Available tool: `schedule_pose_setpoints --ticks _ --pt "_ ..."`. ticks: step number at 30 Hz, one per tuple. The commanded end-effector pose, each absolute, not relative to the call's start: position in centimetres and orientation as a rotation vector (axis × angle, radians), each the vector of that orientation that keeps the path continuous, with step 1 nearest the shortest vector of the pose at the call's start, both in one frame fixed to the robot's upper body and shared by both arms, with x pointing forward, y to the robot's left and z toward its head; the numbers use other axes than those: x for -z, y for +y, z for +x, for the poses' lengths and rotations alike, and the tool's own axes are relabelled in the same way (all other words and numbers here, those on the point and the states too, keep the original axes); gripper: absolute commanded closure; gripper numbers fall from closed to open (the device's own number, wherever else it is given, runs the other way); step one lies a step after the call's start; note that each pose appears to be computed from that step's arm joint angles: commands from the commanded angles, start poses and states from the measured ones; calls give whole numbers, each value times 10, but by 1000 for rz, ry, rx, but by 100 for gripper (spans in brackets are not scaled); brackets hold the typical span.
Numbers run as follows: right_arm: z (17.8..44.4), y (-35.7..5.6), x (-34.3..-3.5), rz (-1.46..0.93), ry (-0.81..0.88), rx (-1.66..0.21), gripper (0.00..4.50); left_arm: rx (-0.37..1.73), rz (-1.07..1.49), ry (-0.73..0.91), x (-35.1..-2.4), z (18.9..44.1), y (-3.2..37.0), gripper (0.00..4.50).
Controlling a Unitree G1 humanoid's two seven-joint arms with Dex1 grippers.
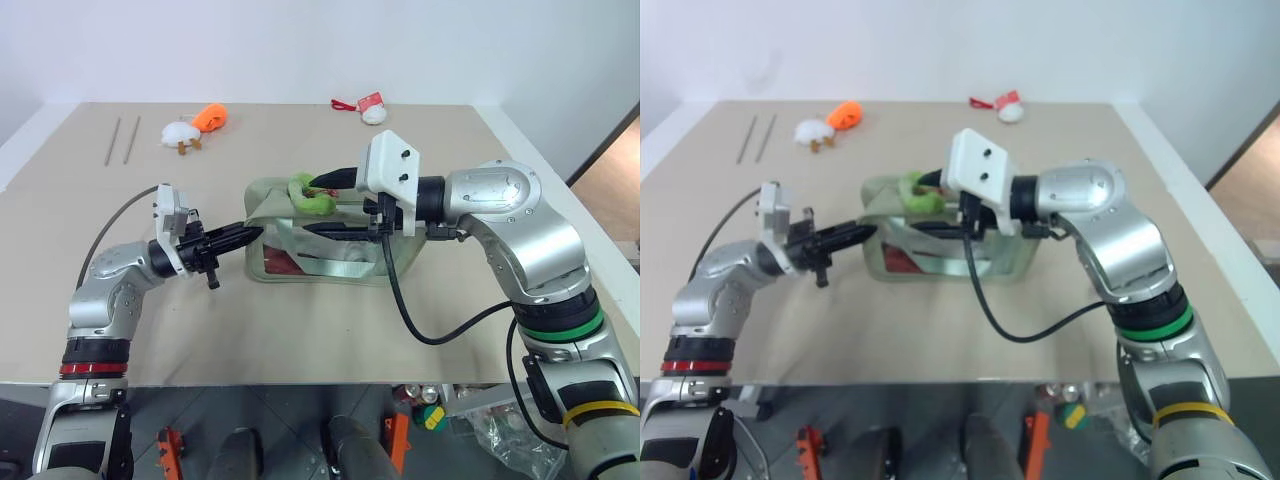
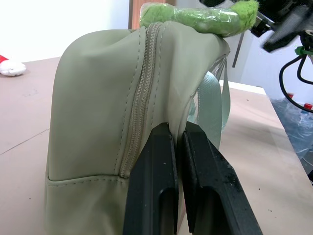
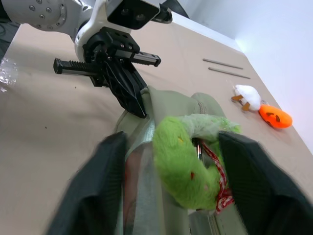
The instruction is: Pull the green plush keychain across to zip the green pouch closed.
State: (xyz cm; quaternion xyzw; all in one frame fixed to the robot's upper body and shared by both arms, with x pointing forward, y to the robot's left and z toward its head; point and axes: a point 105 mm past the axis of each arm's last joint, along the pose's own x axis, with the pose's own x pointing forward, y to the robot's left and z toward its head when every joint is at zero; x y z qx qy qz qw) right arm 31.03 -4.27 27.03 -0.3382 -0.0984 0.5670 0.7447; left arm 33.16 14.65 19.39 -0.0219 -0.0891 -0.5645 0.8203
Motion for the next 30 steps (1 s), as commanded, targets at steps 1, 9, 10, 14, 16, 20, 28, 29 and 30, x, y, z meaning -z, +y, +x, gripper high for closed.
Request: schedule_pose_setpoints --ticks 1,9,10,14,16,20,28,29,30 --pt "311 -45 -268 -768 -226 -1240 306 1216 -20 -259 -210 330 146 450" --pt "317 -54 -268 -764 -220 -1210 447 1208 -23 -253 -206 332 148 450" --pt "318 -56 -268 -765 -219 -1197 447 1208 -23 -252 -206 332 148 450" --pt "327 -68 -274 -749 -218 -1136 447 1206 -24 -255 -205 333 148 450" --pt "329 -77 -276 -751 -209 -1107 447 1207 -25 -256 -205 334 147 450" --pt "330 -88 -280 -732 -202 -1075 447 1209 -26 -257 -205 334 147 450" --pt "327 -88 -279 -696 -192 -1083 447 1214 -25 -258 -204 335 145 450" --pt "327 -88 -277 -692 -184 -1084 447 1214 -25 -258 -204 335 145 450" --pt "328 -88 -276 -682 -174 -1085 447 1214 -24 -259 -204 335 145 450"
